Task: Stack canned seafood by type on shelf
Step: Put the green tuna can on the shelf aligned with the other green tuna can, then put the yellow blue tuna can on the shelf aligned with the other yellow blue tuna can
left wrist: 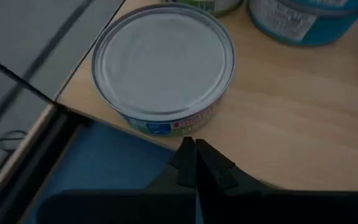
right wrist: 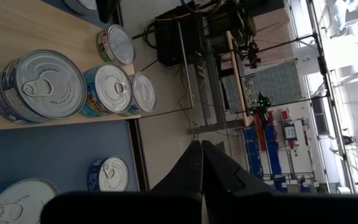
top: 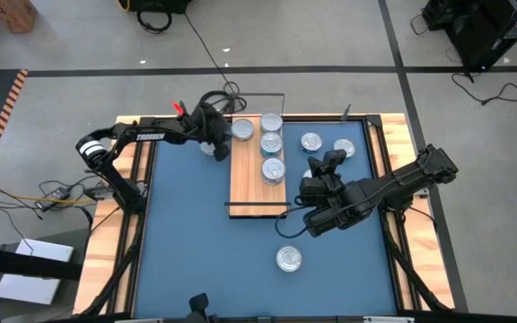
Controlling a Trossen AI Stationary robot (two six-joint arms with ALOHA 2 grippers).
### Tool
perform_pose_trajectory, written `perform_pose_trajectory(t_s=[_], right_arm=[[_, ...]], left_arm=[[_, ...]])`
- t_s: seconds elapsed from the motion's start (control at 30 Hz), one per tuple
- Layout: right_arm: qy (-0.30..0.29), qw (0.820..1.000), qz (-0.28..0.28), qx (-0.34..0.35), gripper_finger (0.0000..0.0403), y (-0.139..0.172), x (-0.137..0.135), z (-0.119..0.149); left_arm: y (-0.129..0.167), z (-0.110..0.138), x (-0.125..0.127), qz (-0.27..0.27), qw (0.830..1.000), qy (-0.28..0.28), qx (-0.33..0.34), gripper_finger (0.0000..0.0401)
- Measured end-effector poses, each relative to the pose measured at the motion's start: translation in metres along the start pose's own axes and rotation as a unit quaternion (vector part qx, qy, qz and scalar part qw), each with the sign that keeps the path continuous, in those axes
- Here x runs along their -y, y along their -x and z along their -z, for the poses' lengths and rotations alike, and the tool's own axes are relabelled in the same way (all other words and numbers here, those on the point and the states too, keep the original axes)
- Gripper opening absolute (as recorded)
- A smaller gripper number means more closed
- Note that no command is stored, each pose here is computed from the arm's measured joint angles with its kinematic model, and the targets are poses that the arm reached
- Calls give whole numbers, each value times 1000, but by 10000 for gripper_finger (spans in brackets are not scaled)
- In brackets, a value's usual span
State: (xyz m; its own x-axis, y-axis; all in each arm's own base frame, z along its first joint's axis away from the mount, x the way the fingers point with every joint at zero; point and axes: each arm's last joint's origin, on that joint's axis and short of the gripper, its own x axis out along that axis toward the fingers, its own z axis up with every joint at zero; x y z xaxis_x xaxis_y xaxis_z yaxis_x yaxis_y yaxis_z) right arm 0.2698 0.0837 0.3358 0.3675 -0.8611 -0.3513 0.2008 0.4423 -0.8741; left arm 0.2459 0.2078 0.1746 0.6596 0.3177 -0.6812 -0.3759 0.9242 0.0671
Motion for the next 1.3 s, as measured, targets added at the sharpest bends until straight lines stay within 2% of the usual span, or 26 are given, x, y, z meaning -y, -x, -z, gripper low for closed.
perform_pose_trajectory(t_s=[0.2,0.9,1.1,1.23,1.3], right_arm=[[-1,1000,0,0,7,0,0,0],[-25,1000,-15,-4,7,0,-1,0],[-49,998,-25,-10,7,0,-1,0],[-83,996,-22,-16,7,0,-1,3],[-94,995,-22,-21,7,-2,-4,8]], left_arm=[[-2,-8,6,-33,999,-31,19,0],[-15,-6,4,-60,997,-31,28,3],[3,-14,6,-75,996,-34,35,4],[24,-18,14,-84,992,-41,83,3],[34,-12,20,-91,989,-35,108,2]])
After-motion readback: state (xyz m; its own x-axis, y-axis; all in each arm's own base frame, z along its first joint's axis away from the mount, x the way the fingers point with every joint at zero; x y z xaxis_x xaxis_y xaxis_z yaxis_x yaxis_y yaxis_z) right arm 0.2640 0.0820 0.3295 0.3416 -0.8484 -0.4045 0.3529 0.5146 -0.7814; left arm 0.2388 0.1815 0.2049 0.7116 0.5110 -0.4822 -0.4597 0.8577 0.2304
